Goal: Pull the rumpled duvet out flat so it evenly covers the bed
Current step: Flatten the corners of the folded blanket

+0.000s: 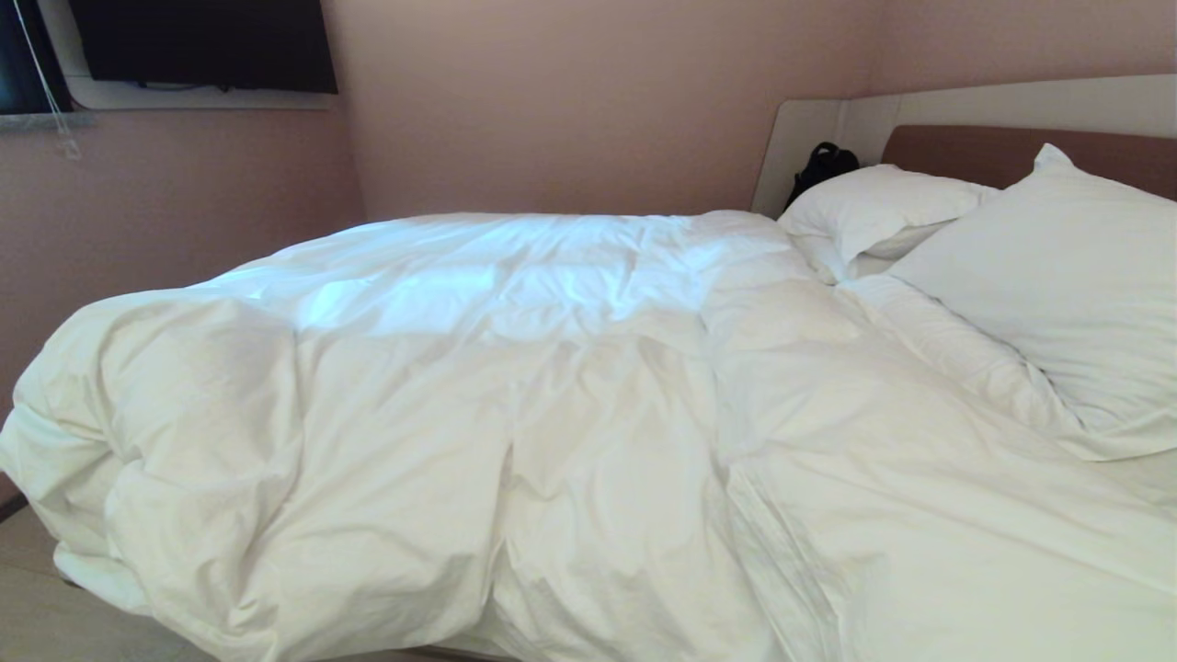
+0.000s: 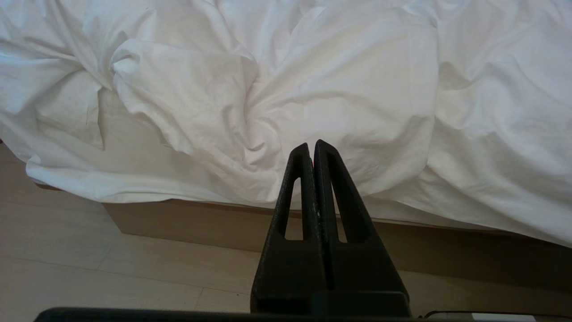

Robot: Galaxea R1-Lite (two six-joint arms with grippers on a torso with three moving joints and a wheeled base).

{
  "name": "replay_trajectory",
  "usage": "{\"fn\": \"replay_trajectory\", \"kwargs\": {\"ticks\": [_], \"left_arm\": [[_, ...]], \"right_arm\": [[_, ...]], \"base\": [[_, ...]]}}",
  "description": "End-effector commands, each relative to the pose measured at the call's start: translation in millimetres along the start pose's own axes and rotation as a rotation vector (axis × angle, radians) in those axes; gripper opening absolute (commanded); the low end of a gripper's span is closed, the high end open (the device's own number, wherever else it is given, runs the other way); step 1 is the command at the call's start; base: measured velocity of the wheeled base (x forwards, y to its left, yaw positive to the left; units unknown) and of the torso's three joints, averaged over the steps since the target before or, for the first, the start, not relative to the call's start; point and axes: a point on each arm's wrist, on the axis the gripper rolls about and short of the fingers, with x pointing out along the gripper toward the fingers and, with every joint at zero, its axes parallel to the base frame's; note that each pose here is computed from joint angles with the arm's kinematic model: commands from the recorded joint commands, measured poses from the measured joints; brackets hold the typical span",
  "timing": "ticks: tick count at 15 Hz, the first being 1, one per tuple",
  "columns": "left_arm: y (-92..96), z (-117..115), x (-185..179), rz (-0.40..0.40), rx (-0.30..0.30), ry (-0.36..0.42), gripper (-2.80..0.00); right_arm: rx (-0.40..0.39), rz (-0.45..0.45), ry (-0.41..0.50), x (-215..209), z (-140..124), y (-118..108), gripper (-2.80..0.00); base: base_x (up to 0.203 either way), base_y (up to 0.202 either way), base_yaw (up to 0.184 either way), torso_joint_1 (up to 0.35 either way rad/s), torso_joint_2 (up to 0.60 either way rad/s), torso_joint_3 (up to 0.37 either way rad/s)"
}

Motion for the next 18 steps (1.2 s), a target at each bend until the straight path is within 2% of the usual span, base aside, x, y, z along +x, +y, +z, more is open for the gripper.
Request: {"fn": "replay_trajectory", "kwargs": {"ticks": [1,8,11,15,18], "left_arm": [[0.0,-0.3,0.2,0.000,0.000,0.003,-2.80],[0.0,0.0,0.1,0.002,0.000,0.001,-2.80],[0.0,-0.4,0.2,0.000,0.000,0.003,-2.80],[0.0,0.0,0.0,0.000,0.000,0.000,-2.80],[0.0,0.0,0.1,0.001,0.000,0.002,-2.80]], "right_arm": [[0.002,0.003,0.007,0.4,-0.7,-0.1,0.00],[-0.009,0.004,-0.017,-3.9,-0.9,2.0,0.00],[-0.054,0.046,-0.050,-10.2,10.4,7.0,0.00],[-0.184,0.165,-0.090,-19.4,51.8,24.0,0.00],[-0.258,0.235,-0.090,-9.1,101.7,40.2,0.00]], "base": [[0.000,0.000,0.000,0.000,0.00,0.000],[0.000,0.000,0.000,0.000,0.00,0.000],[0.000,0.000,0.000,0.000,0.00,0.000],[0.000,0.000,0.000,0.000,0.00,0.000],[0.000,0.000,0.000,0.000,0.00,0.000]]}}
